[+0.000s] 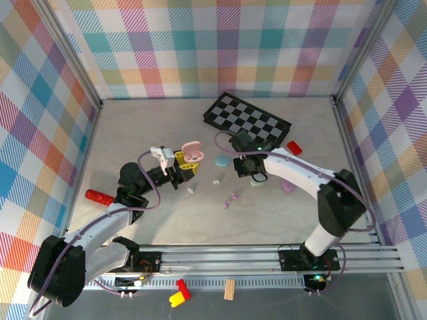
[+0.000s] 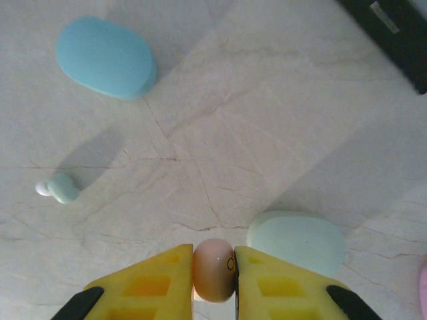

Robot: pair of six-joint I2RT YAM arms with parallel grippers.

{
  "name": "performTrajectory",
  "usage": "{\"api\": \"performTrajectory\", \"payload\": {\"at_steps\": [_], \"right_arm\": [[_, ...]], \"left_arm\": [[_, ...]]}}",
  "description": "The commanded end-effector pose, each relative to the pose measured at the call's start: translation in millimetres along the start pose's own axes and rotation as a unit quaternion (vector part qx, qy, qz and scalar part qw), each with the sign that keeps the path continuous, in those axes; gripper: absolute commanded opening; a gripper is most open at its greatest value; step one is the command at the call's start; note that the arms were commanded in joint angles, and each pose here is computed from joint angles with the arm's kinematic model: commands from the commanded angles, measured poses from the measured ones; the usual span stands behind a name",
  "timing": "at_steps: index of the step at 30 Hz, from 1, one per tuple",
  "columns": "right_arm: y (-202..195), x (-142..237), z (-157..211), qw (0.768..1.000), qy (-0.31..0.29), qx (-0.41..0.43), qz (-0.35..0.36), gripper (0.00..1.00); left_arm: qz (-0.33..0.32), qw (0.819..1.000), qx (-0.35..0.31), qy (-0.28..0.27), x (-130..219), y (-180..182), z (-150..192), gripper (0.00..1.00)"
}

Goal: Insert wireless bluetooth earbuds into charging case

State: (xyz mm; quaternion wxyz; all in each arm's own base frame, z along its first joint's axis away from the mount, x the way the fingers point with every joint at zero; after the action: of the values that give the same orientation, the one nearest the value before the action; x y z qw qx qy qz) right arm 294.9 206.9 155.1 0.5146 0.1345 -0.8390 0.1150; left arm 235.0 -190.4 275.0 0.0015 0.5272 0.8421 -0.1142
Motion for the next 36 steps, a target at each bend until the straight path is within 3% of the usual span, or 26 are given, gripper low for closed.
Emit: {"api": "performTrajectory", "payload": {"at_steps": [1, 7, 11, 18, 25, 36], "right_arm": [[0, 31, -14, 0.997, -0.064, -0.008, -0.036, 0.20], [11, 89, -26, 0.984, -0.146, 0.030, -0.097, 0.20], [25, 119, -31, 0.980, -0.164, 0.079, -0.083, 0.21], [69, 160, -41, 0.961, -0.200, 0.145, -0.127, 0.21], [105, 171, -51, 0.947, -0.208, 0.197, -0.145, 0.21], [117, 161, -55, 0.948, -0.189, 0.211, -0.147, 0.21]], "left_arm": [[0.000, 1.000, -0.008, 0.001, 2, 1, 1, 0.33], [0.001, 1.000, -0.005, 0.016, -4, 6, 10, 0.33], [0.014, 1.000, -0.006, 0.019, -9, 4, 12, 0.33], [0.036, 0.999, -0.009, 0.030, -15, 1, 20, 0.32], [0.056, 0.998, -0.015, 0.035, -16, -5, 17, 0.32], [0.078, 0.996, -0.017, 0.034, -13, -14, 14, 0.33]]}}
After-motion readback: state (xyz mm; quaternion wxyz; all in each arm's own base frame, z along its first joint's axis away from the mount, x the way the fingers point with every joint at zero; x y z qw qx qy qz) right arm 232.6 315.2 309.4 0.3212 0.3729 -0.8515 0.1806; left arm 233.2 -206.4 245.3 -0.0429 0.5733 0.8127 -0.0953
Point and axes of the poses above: each hand's point on the last joint's axis, 136 mm out from that joint toward the fingers, its own x axis back along the fingers, its own y axis along the line the jaws close on, z = x × y, the point moved 4 cm from there along x, back along the fingers, and after that the axes turned 8 degrees about x, right-handed, at the moved point
